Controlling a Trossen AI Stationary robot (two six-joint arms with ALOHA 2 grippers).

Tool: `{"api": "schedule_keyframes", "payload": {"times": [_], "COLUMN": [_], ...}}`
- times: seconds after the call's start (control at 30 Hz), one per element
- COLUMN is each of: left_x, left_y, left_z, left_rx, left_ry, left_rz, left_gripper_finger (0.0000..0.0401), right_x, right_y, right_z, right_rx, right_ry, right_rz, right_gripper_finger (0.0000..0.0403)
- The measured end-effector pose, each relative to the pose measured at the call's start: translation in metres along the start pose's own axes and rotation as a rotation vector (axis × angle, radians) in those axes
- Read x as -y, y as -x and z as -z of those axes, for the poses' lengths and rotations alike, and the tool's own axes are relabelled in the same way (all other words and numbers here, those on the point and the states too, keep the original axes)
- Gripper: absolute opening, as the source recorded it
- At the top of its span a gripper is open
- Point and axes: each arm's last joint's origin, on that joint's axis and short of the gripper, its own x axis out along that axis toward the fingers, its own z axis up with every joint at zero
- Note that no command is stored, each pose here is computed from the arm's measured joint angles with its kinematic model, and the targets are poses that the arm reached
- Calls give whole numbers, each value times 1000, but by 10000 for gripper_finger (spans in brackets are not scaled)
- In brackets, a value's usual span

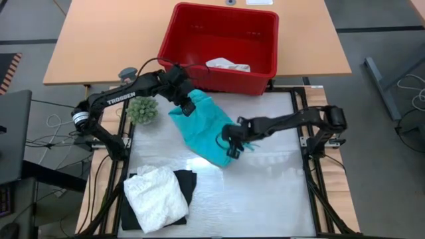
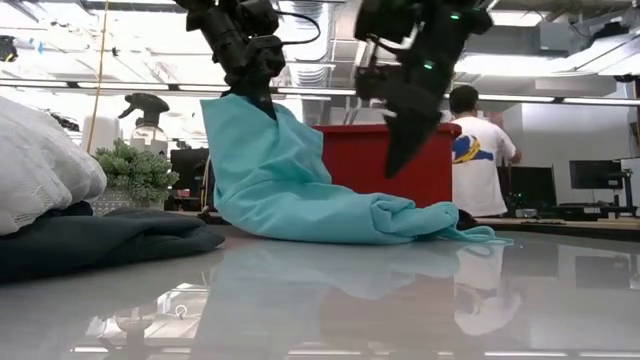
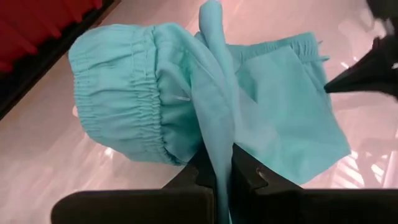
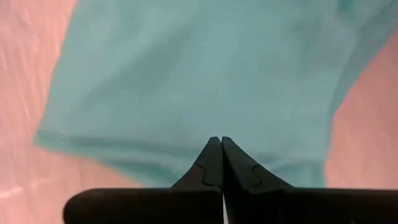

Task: Fold Laundry from Bin
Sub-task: Fold the blue shorts

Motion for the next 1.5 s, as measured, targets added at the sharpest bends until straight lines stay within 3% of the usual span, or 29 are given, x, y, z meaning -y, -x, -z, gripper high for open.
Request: {"api": "schedule_keyframes", "payload": {"times": [0.2, 0.53, 1.07, 1.5], "left_x": [11, 39, 88, 108], "left_y": [-2, -22, -36, -96], "left_z": [-1, -1, 0, 4], "left_rx": [18, 19, 99, 81], "left_ry": [0, 21, 43, 112], "left_rz": [47, 102, 211, 229], "left_gripper_finger": [0, 0, 0, 0], "right_x": [-19, -18, -11, -13], "right_y": [-7, -22, -28, -23], "right_z": [24, 21, 19, 27], "right_rx": [-19, 68, 65, -4], "right_ry": [-13, -79, -71, -65], "right_rz": [44, 25, 37, 56], "right_gripper_finger": [18, 18, 18, 18]}}
